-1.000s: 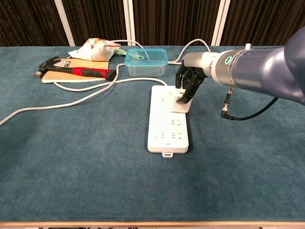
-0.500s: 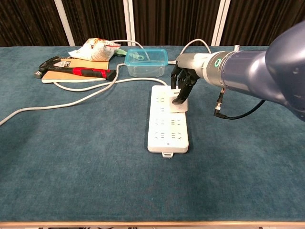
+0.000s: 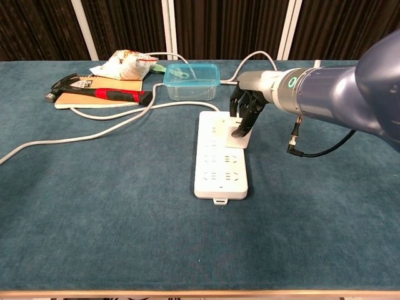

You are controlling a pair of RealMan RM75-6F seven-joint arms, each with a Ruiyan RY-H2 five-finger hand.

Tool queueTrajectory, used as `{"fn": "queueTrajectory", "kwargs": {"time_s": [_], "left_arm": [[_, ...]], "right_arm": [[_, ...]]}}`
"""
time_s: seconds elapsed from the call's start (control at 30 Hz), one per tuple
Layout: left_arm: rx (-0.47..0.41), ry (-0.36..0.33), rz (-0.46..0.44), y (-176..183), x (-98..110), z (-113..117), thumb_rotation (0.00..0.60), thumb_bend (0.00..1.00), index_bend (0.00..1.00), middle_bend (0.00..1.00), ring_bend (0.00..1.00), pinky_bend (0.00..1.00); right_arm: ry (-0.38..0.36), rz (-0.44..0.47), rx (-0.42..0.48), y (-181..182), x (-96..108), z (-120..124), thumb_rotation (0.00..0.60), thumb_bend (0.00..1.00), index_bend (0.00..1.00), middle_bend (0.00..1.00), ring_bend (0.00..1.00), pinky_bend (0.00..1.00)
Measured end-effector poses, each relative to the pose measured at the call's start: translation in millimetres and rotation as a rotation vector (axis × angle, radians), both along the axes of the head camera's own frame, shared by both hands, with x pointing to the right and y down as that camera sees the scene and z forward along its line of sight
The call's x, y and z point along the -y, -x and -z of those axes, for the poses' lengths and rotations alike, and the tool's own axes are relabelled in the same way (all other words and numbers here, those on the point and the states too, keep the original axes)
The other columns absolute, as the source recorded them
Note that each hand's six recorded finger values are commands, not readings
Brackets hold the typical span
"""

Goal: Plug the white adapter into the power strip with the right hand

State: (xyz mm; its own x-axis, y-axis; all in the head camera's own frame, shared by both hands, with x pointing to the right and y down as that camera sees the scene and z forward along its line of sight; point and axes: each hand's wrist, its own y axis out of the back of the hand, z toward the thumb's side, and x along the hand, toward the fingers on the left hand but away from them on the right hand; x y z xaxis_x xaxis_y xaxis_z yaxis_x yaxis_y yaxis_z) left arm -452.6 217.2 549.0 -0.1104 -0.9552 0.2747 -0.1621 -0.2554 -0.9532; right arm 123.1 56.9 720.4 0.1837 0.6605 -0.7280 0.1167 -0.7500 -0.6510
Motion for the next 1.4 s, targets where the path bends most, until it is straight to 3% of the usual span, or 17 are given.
{"fn": "queueTrajectory", "kwargs": {"time_s": [1.4], "left_arm": [[0.001, -0.004, 0.010, 2.3, 0.8, 0.7, 0.600, 0.07, 0.17, 0.00, 0.00, 0.00]], "right_arm": [[-0.018, 0.013, -0.010, 3.7, -2.5, -7.9, 0.600, 0.56, 0.77, 0.64, 0.41, 0.06]]}}
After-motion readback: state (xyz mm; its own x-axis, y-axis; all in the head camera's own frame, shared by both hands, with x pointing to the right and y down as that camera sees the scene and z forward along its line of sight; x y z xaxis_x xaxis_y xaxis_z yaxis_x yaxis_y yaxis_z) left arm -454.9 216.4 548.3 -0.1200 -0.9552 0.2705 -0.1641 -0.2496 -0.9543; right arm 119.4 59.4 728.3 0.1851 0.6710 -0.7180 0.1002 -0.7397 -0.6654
